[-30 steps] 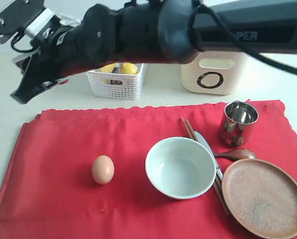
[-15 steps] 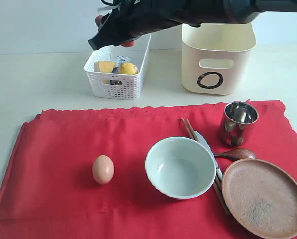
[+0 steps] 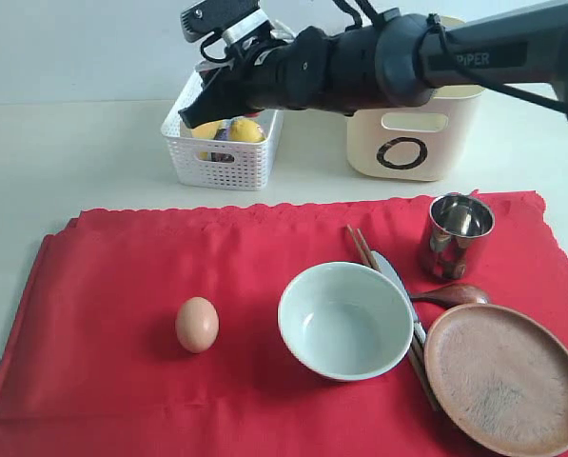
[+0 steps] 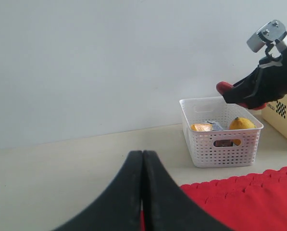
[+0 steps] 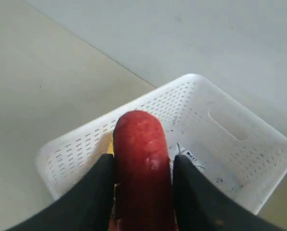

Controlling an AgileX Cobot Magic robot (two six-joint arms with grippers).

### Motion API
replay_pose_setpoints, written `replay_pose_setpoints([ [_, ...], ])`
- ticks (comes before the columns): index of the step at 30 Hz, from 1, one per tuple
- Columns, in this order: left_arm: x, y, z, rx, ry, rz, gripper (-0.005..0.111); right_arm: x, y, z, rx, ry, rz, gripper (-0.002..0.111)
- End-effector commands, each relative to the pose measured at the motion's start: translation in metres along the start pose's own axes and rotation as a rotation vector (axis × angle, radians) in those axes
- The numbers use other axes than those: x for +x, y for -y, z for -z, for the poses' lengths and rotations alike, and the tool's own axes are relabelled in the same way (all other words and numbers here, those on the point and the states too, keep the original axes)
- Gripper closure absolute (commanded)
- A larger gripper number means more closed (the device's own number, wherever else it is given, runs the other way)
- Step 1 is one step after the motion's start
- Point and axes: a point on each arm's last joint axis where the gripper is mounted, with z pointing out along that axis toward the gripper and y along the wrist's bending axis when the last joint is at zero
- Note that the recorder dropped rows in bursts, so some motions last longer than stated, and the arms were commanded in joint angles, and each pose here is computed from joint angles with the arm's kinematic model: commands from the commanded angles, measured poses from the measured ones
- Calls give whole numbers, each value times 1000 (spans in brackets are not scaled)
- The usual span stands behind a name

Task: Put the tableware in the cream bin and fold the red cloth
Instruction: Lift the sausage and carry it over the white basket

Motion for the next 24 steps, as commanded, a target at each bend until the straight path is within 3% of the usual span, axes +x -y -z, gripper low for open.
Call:
replay_pose_setpoints([
  [1,1,0,0,4,2,-1,106,1,7,-4,52,48,-28,94],
  [13,1,0,0,4,2,2,106,8,9,-12,98,82,-60,51],
  [18,1,0,0,4,2,0,106,8,10,-12,103,87,-69,44],
  [24,1,0,0,4,2,2,106,12,6,-11,62,23,-249,43],
])
